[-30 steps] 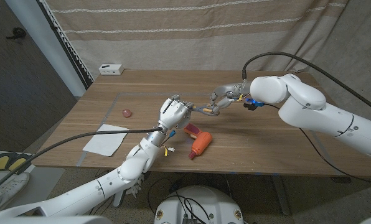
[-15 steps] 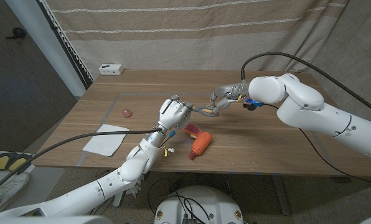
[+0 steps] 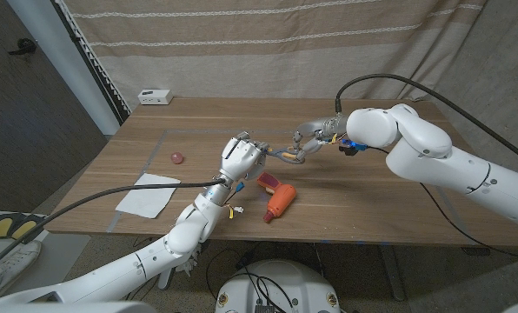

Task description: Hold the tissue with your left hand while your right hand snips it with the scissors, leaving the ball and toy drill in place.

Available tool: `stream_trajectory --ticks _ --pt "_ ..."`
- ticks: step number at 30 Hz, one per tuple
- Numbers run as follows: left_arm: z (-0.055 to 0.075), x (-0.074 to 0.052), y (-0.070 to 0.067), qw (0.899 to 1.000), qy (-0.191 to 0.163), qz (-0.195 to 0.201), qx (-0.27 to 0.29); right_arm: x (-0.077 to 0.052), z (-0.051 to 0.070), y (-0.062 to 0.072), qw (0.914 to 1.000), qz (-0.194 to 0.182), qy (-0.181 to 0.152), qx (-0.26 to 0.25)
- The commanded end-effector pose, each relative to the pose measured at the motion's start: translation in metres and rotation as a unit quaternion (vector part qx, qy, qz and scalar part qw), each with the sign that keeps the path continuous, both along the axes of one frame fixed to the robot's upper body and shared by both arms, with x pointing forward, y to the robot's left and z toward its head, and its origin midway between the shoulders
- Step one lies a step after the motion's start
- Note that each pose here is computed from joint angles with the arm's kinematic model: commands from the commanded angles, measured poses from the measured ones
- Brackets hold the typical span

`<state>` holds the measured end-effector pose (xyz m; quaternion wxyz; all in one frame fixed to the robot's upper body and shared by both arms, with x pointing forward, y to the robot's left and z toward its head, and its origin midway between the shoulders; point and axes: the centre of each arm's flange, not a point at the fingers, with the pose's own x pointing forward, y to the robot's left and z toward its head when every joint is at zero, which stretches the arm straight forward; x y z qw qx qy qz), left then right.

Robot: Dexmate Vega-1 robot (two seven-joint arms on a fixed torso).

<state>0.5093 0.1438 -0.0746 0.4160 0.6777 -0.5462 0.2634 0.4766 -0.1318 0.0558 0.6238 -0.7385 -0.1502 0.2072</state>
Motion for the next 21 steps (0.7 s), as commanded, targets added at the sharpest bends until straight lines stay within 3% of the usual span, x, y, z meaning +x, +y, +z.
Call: stream_trajectory --ticks 1,21 --pt "0.0019 -0.0012 -0.0004 1.0 -0.004 0.0 -0.002 -0.0044 -0.002 0.0021 0.9998 0.003 -0.014 -0.011" --pt "0.0021 0.0019 -0.0006 1.0 -0.004 -0.003 -0.016 -0.001 -0.0044 0.0062 0.9999 0.008 -0.011 -0.01"
